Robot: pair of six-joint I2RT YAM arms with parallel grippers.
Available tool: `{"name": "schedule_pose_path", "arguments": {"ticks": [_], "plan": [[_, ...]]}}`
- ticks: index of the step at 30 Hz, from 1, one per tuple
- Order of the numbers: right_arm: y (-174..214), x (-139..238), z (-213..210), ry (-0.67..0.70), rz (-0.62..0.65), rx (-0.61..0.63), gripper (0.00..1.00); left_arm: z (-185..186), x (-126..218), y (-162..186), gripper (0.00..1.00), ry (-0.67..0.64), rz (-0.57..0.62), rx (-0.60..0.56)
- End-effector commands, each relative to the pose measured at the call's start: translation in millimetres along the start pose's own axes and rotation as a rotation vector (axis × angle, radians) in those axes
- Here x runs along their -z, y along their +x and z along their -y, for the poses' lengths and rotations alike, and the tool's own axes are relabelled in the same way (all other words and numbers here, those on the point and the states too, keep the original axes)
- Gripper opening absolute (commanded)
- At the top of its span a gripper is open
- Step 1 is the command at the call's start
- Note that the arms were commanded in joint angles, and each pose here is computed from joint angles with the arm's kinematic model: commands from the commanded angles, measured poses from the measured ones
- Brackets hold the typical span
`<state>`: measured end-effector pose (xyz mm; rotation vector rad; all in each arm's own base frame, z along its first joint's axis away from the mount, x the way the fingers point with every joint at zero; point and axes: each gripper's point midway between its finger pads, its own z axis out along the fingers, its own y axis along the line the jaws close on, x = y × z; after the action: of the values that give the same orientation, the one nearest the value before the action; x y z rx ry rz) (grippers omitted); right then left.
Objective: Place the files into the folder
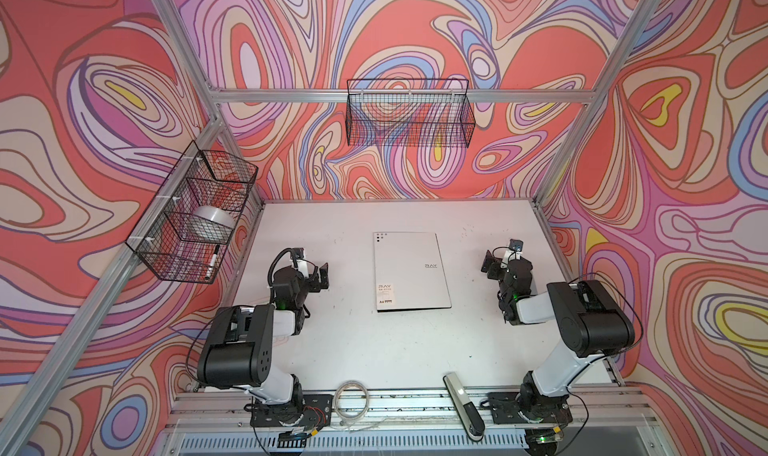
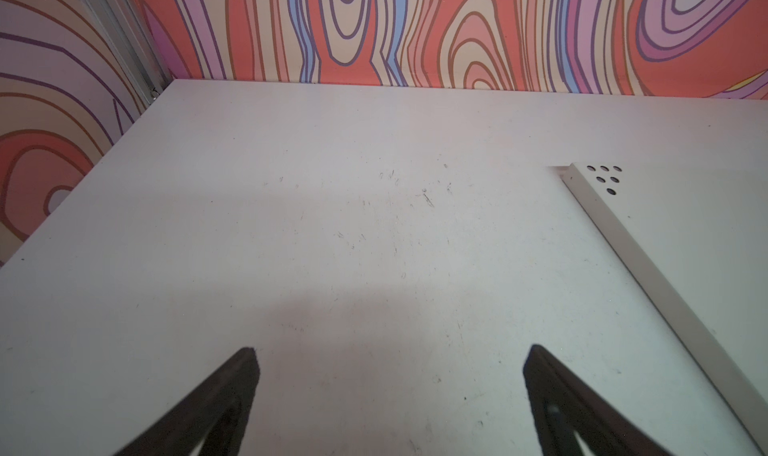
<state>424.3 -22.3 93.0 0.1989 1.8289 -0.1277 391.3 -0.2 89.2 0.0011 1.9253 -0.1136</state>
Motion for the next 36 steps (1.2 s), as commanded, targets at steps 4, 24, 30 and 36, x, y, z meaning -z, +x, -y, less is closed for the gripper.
{"name": "schedule_pose_path", "arguments": {"ticks": [4, 24, 30, 36], "plan": [[1, 0, 1, -0.002, -0.005, 0.005, 0.98, 6, 2, -1, 1.0, 0.019, 0.01, -0.028], [1, 0, 1, -0.002, -0.005, 0.005, 0.98, 14, -2, 3, 1.0, 0.008, -0.033, -0.079], [1, 0, 1, -0.001, -0.005, 0.004, 0.99, -5, -2, 0, 1.0, -0.087, -0.01, -0.03], [1, 0, 1, -0.001, -0.005, 0.004, 0.98, -3, -2, 1, 1.0, -0.077, -0.015, -0.035]]}}
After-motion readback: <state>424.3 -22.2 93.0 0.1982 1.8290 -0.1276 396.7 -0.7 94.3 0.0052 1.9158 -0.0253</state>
